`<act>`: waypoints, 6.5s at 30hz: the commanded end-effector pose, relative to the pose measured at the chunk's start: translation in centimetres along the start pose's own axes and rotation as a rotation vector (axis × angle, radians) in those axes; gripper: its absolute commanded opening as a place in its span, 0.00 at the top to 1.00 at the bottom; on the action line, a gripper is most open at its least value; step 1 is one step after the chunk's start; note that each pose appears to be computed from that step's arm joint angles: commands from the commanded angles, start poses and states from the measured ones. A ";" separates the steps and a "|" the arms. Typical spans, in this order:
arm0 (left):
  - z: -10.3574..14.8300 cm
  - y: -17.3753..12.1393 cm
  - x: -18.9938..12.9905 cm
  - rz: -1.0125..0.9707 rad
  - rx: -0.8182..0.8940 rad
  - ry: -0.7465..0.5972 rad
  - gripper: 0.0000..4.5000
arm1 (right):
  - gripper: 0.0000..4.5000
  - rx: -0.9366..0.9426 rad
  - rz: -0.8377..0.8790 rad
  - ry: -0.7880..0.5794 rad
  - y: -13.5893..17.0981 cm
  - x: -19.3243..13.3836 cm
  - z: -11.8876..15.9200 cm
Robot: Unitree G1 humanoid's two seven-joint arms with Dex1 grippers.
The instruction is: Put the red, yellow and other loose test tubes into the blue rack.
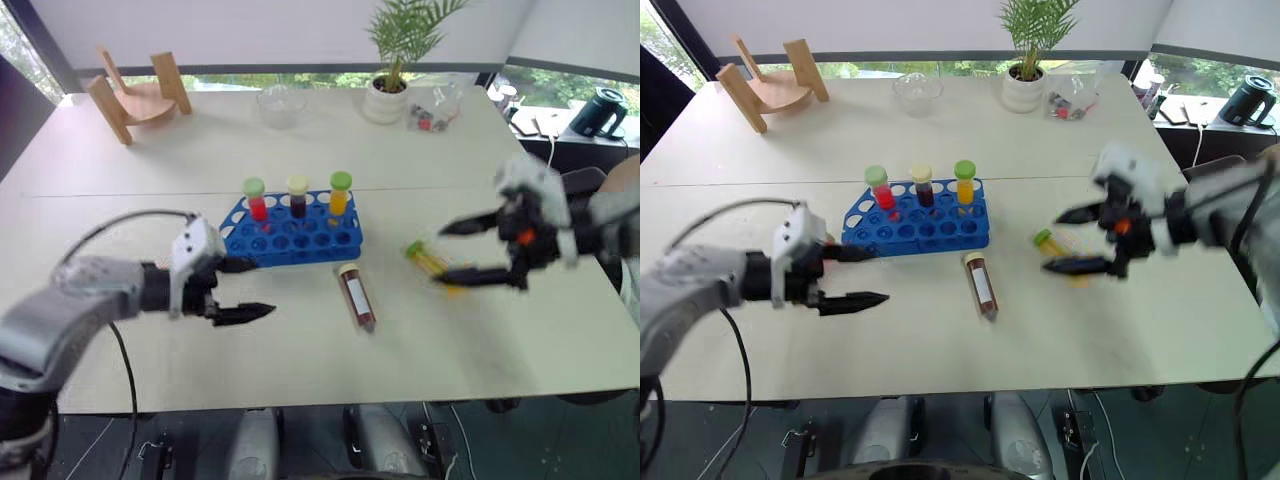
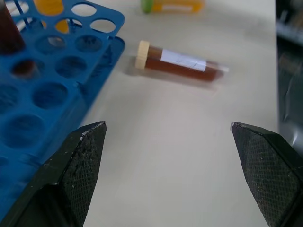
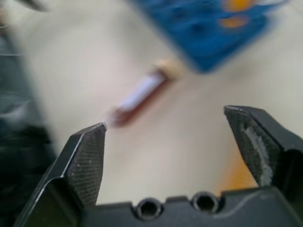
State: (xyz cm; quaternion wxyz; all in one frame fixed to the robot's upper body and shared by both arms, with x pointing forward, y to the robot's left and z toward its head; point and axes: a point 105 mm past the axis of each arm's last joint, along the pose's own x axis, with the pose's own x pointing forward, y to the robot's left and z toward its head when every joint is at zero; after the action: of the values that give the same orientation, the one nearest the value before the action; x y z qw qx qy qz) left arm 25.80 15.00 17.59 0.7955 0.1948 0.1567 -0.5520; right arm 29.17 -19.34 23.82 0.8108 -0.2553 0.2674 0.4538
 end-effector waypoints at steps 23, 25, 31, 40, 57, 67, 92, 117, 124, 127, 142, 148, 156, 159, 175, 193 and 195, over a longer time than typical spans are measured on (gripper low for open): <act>0.3 0.1 2.0 0.081 0.266 0.106 0.00 | 0.57 0.167 0.053 0.556 -4.4 7.9 -7.8; 0.2 0.4 1.8 0.088 0.265 0.108 0.00 | 0.79 0.171 0.052 0.545 -4.3 8.2 -7.7; -0.8 1.5 0.7 0.108 0.223 0.135 0.00 | 0.82 0.087 0.027 0.226 -4.7 9.0 -2.5; -2.6 4.0 -3.1 0.141 0.067 0.155 0.00 | 0.82 -0.068 0.002 -0.772 1.6 6.7 9.6; -0.9 4.8 -3.5 0.140 0.023 0.112 0.00 | 0.82 0.205 -0.283 -0.925 2.5 14.5 5.4; -1.5 4.4 -3.3 0.156 0.010 0.126 0.00 | 0.82 0.152 -0.278 -0.882 2.6 15.8 4.7; -1.9 4.6 -1.4 0.147 0.022 0.070 0.00 | 0.09 0.084 -0.214 -0.750 1.9 10.8 4.6; -1.3 0.5 1.4 0.133 0.185 0.095 0.00 | 0.09 0.480 0.205 0.330 4.8 15.2 1.2; -1.3 0.8 1.5 0.164 0.187 0.093 0.00 | 0.38 0.408 0.201 0.375 7.0 16.5 -0.3; -1.3 0.8 1.5 0.169 0.184 0.093 0.00 | 0.71 0.406 0.183 0.396 7.1 16.4 -1.5; -2.5 3.6 -2.4 0.244 0.064 0.078 0.00 | 0.82 -0.104 0.352 -0.437 7.4 7.9 8.5; -2.0 6.7 -6.0 0.311 -0.010 0.040 0.00 | 0.82 -0.006 0.106 -0.972 7.6 8.5 14.3; -2.8 7.9 -7.3 0.314 -0.038 0.105 0.00 | 0.82 0.081 -0.157 -1.065 8.8 15.4 14.0; -2.7 7.9 -7.2 0.312 -0.039 0.104 0.00 | 0.82 0.070 -0.211 -1.053 8.7 16.7 13.5; -3.0 7.5 -6.6 0.309 -0.049 0.110 0.00 | 0.82 0.023 -0.345 -0.984 6.9 17.7 10.8; -2.9 7.9 -5.9 0.307 -0.040 0.101 0.00 | 0.82 0.005 -0.337 -0.914 8.2 19.6 9.2; -3.0 7.9 -5.8 0.309 -0.041 0.101 0.00 | 0.82 -0.002 -0.331 -0.915 8.4 19.9 9.4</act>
State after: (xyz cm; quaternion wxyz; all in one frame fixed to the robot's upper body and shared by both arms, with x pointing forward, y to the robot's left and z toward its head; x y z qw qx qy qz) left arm 30.94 23.74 18.11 0.8648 0.2175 0.1865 -0.4123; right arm 32.94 2.02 16.22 0.9090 -0.0725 -0.1633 0.3767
